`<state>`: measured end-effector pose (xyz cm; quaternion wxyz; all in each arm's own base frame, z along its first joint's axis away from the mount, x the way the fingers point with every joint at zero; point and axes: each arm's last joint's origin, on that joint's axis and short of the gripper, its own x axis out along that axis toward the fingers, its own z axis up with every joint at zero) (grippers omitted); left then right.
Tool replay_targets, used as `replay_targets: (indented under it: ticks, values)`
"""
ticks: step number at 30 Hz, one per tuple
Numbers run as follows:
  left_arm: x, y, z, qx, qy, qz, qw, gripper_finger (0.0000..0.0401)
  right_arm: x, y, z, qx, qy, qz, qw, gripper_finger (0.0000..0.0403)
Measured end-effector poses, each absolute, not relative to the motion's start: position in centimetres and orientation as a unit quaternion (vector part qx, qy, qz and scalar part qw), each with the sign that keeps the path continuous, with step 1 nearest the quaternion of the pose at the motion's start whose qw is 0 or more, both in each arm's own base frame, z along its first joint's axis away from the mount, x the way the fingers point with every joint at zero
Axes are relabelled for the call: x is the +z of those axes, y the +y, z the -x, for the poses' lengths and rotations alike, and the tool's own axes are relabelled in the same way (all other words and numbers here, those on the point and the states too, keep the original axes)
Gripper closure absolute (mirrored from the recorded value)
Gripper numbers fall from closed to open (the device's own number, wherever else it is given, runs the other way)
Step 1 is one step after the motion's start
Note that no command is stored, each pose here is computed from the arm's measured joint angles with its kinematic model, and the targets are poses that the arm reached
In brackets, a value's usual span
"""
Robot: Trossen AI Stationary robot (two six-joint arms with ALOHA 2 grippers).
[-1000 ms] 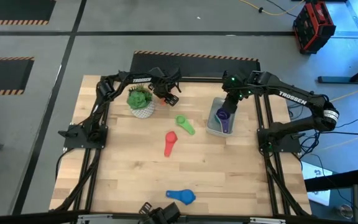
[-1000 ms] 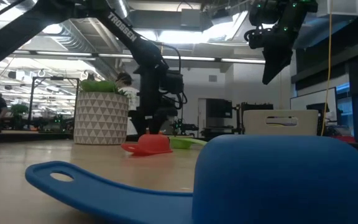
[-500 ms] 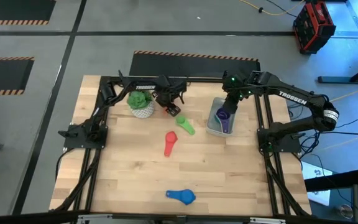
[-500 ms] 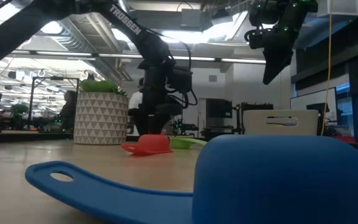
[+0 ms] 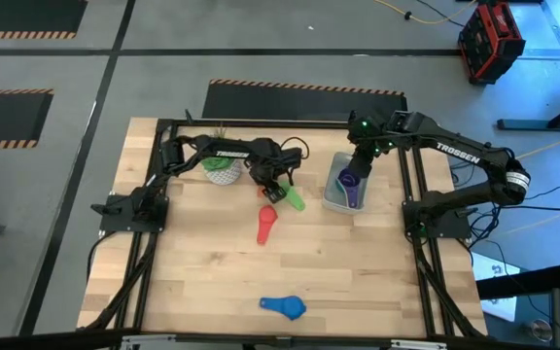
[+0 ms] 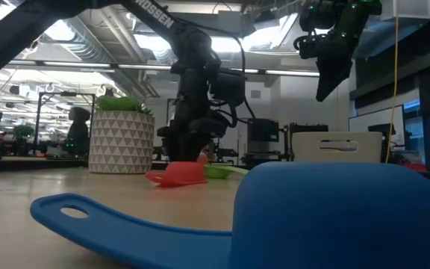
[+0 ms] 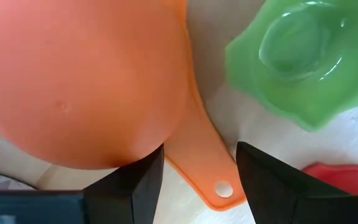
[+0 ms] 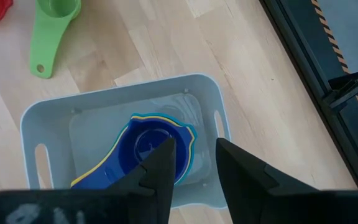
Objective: Nest measuring cups in basket
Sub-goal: Stack the orange measuring cup on top of the violet measuring cup in the gray bin
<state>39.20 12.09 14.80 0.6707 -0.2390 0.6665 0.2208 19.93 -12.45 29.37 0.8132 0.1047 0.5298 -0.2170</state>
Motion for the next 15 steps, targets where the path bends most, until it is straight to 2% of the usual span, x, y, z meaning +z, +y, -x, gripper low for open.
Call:
replay_targets:
  ticks: [15]
  values:
    - [16.4, 11.6, -38.6, 0.249, 0.662, 0.267, 0.655, 0.0206, 29.4, -12.5, -19.9, -0.217, 0.53, -0.105, 0.813, 0.0283]
